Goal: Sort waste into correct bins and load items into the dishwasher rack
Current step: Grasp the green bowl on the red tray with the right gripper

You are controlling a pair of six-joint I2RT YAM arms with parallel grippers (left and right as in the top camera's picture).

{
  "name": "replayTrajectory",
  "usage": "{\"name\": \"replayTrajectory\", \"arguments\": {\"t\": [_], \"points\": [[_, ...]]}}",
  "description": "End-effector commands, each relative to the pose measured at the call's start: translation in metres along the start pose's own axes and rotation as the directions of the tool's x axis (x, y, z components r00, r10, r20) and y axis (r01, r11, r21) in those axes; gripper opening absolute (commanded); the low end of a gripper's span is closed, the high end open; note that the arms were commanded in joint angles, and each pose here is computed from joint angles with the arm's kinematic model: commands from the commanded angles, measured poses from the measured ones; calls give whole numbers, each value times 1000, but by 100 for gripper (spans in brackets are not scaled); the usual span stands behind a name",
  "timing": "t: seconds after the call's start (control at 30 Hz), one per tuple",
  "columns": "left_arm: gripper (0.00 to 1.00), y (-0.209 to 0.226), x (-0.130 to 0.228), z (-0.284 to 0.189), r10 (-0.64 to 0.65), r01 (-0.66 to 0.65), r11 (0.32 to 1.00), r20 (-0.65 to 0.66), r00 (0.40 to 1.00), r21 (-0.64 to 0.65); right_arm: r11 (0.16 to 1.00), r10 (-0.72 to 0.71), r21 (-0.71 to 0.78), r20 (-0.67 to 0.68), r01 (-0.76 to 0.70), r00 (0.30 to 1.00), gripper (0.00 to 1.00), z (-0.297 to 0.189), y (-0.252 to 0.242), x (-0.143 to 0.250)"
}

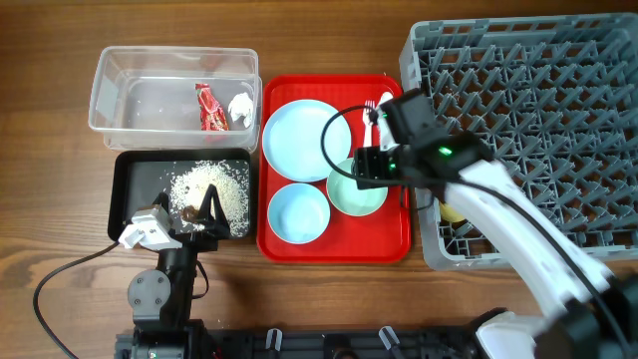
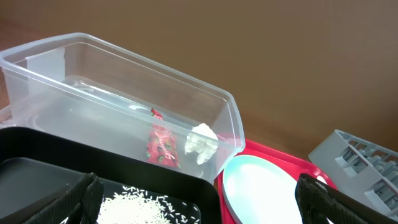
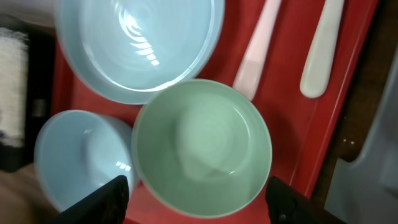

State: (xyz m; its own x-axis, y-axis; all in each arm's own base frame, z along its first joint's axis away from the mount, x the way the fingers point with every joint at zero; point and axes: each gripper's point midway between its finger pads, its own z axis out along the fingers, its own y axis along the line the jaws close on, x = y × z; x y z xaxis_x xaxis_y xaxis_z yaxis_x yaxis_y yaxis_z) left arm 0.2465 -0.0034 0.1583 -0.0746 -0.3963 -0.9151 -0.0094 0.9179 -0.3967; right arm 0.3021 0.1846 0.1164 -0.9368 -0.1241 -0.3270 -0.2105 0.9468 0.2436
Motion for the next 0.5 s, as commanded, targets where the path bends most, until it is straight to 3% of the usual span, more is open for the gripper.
{"name": "replayTrajectory", "arguments": {"t": [0.0, 0.2, 0.3, 0.33, 0.37, 0.47], "points": [[100, 4, 0, 0, -10, 10, 1000, 4, 1000, -17, 996, 20, 88, -65, -14, 998, 70, 37, -18, 7], [100, 4, 0, 0, -10, 10, 1000, 4, 1000, -17, 978, 68, 204, -159, -35, 985, 62, 77, -43, 24], [100, 4, 0, 0, -10, 10, 1000, 4, 1000, -17, 976, 75, 216, -193, -32, 978, 43, 87, -47, 31], [100, 4, 0, 0, -10, 10, 1000, 4, 1000, -17, 977, 75, 213, -204, -31, 976, 26, 88, -47, 33], [100, 4, 0, 0, -10, 10, 1000, 4, 1000, -17, 977, 73, 212, -204, -28, 976, 17, 88, -47, 33], [100, 4, 0, 0, -10, 10, 1000, 4, 1000, -17, 978, 71, 207, -185, -32, 980, 5, 81, -45, 29]]}}
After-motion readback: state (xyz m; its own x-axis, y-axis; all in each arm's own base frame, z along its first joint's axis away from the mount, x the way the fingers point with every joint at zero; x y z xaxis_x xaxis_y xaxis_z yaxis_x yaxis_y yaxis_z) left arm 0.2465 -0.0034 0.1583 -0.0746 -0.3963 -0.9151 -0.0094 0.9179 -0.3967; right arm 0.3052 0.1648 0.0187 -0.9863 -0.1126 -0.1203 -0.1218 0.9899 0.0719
